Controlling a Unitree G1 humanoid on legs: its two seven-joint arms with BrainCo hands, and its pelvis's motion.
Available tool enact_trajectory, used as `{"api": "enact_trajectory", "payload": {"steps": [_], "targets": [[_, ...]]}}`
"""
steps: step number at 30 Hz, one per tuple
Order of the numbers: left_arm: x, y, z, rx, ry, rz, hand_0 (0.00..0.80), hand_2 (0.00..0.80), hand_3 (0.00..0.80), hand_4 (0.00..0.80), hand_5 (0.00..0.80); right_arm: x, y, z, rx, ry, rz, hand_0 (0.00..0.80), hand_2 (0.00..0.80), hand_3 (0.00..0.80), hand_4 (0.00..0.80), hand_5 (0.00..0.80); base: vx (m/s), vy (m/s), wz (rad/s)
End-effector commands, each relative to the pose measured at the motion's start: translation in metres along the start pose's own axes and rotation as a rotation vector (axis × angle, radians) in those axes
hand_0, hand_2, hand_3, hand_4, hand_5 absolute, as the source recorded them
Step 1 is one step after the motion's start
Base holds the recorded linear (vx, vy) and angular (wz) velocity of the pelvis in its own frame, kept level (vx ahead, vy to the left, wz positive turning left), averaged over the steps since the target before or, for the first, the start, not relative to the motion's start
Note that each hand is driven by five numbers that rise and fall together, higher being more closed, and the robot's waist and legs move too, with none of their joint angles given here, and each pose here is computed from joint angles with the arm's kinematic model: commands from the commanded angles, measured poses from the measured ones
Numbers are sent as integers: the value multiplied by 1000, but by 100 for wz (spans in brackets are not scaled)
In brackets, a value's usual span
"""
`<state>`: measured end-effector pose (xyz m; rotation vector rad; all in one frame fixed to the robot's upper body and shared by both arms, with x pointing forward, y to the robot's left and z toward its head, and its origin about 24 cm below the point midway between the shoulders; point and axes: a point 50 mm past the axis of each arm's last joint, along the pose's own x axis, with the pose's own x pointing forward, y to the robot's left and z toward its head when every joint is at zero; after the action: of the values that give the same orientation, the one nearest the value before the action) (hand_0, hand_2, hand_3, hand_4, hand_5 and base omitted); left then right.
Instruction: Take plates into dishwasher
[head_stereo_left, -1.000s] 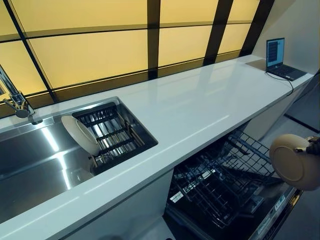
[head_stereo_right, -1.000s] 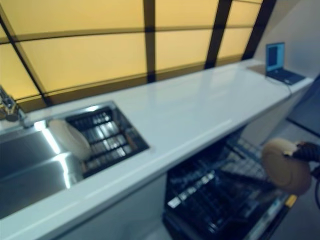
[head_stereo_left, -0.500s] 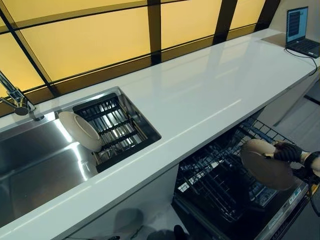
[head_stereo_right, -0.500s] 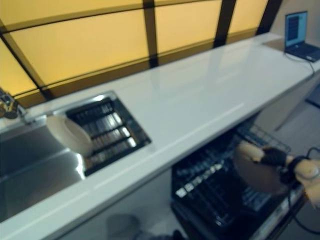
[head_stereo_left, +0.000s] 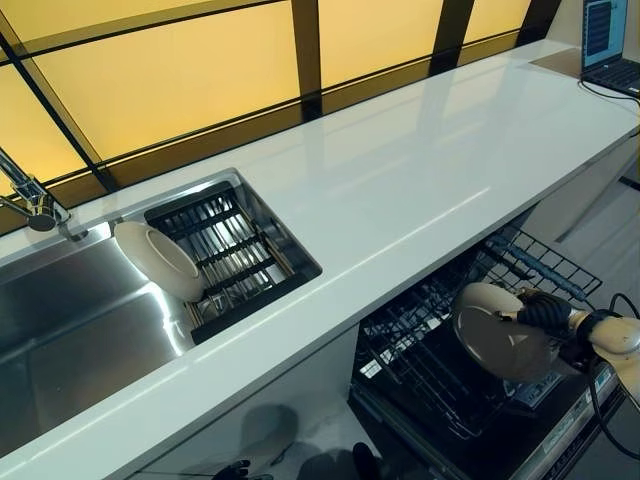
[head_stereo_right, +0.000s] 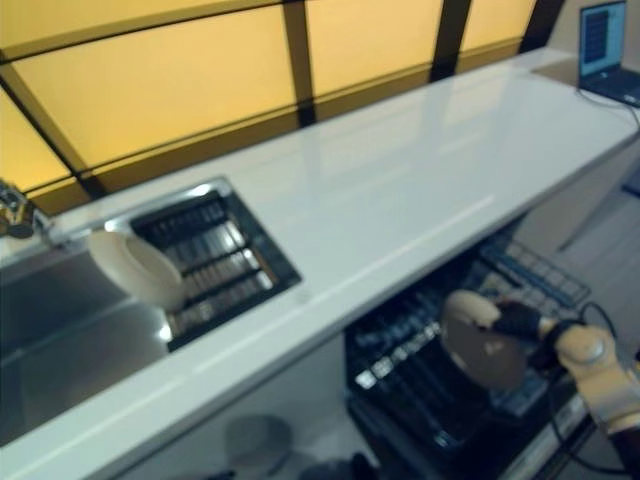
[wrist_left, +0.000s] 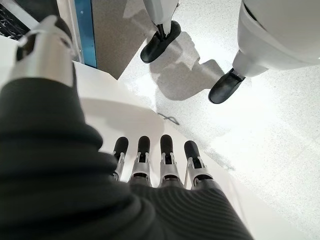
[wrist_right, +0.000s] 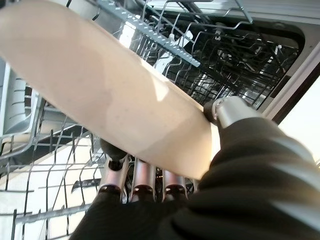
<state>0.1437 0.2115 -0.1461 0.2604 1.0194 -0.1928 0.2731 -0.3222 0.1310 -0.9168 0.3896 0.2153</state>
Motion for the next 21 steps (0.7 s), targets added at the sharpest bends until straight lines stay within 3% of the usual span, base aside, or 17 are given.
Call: {"api": "enact_trajectory", "payload": {"steps": [1,17,21], "targets": [[-2,24,10,14,-34,52,0,0,0,0,0,6,3,24,-30,-97,-24,800,800,800,800,800,-5,-2,6],[2,13,22,3,-76,31,0,0,0,0,0,37,32,28,-318,-17,-70,800,800,800,800,800,-1,1,2],[2,10,24,6,-82,21,0,0,0,0,0,47,47,22,-294,11,-55,800,800,800,800,800,-6,7,11]]}}
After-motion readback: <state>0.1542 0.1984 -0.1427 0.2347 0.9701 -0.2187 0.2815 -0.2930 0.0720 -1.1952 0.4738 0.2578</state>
